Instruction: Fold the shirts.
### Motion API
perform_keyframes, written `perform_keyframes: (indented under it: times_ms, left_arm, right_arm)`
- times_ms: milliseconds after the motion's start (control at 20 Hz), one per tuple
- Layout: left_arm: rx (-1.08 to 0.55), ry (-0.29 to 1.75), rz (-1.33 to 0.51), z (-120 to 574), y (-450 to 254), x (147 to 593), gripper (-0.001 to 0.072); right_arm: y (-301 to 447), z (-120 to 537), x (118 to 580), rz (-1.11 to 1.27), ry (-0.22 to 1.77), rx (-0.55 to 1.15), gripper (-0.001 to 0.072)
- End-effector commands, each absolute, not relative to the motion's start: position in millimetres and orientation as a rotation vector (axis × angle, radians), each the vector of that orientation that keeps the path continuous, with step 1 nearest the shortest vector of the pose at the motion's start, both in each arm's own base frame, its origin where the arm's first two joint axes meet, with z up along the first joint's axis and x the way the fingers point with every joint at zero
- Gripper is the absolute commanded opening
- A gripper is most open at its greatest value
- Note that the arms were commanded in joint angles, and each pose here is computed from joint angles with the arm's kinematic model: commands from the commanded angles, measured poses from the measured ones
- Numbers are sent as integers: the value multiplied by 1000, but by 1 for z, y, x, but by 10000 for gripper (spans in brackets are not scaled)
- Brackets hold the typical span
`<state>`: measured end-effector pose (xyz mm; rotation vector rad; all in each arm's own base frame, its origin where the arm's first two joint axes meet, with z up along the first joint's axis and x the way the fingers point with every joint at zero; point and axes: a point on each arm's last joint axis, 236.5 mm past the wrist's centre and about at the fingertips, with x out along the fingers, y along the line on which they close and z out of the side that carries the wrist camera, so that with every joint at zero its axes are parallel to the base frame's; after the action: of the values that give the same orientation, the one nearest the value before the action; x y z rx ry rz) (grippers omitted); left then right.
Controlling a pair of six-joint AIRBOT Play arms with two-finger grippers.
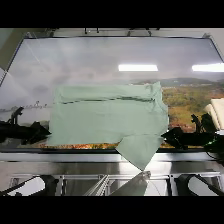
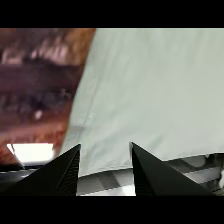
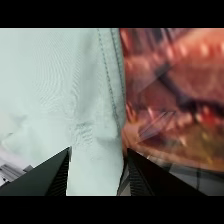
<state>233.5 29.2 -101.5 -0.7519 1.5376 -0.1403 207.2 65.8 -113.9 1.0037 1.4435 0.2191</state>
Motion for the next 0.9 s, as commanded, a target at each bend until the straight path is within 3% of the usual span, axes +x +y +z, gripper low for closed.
perform_keyframes:
  times_ms: [0,150,200,300,350,400,650,850]
  left_arm:
    - [-702,1676,-149,-135,16,211,334]
    - [-767,1759,-250,-142,-16,213,331]
    - [-762,1782,-285,-141,-22,215,280]
    - [-718,1814,-348,-135,-29,224,281]
    - [-691,1813,-367,-131,-31,229,197]
    - [-660,1804,-375,-128,-29,236,32]
    - [-666,1751,-359,-119,-12,253,21]
    - [-727,1721,-326,-118,7,252,21]
  right_arm:
    - [68,-112,205,224,1451,1019,456]
    - [69,-112,207,224,1446,1027,456]
    - [70,-110,211,220,1432,1047,456]
    - [74,-104,214,233,1420,1088,455]
    - [76,-103,211,245,1434,1087,455]
    - [78,-103,204,252,1465,1085,455]
    - [80,-105,168,202,1645,1099,455]
    - [83,-111,171,170,1620,1135,455]
